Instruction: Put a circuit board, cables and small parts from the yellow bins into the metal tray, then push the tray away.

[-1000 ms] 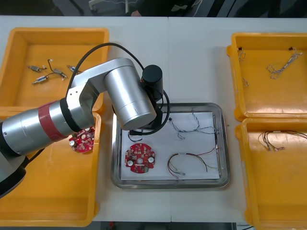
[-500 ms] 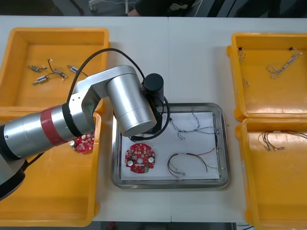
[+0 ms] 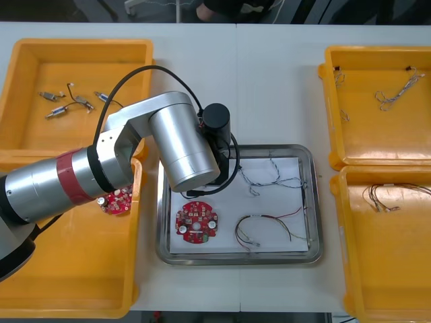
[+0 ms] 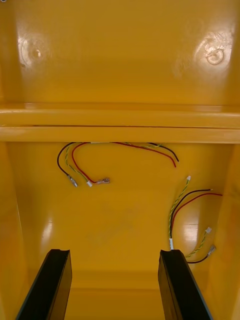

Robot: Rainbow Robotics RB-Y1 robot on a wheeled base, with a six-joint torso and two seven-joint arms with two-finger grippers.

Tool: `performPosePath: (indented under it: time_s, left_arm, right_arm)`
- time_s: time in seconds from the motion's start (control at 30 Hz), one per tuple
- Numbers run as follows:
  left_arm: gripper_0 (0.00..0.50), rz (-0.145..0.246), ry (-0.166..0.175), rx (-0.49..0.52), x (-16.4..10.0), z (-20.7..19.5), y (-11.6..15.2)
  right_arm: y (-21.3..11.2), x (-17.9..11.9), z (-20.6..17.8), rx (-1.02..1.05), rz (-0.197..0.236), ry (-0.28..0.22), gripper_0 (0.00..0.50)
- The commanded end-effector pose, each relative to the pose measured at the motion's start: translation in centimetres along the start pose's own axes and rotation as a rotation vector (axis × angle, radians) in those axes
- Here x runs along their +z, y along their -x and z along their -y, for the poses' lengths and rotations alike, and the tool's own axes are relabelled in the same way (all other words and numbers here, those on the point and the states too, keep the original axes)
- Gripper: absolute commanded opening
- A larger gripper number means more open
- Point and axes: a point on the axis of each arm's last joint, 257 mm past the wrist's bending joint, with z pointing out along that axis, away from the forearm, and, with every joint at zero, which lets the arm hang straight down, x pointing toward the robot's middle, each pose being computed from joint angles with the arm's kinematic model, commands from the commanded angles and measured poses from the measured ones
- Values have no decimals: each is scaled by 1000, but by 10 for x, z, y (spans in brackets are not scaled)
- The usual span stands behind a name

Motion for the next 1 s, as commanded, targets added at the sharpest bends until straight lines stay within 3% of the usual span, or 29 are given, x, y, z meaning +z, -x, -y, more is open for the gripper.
performPosePath:
  time_s: [0.03, 0.23, 0.43, 0.7, 1.0]
  left_arm:
    - [500, 25, -40, -71, -16, 9, 3]
    - [500, 41, -28, -121, -37, -4, 21]
    - [500, 18, -30, -191, -65, -28, 41]
    - [500, -14, -24, -190, -101, -65, 58]
    - [500, -71, 30, -167, -131, -122, 59]
  right_arm:
    - [2, -10, 1, -22, 18, -24, 500]
    - [1, -16, -7, -114, 3, -56, 500]
    - [-5, -25, -29, -242, -8, -55, 500]
    - [-17, -39, -73, -424, 2, -8, 500]
    - [-17, -29, -149, -699, 40, 77, 500]
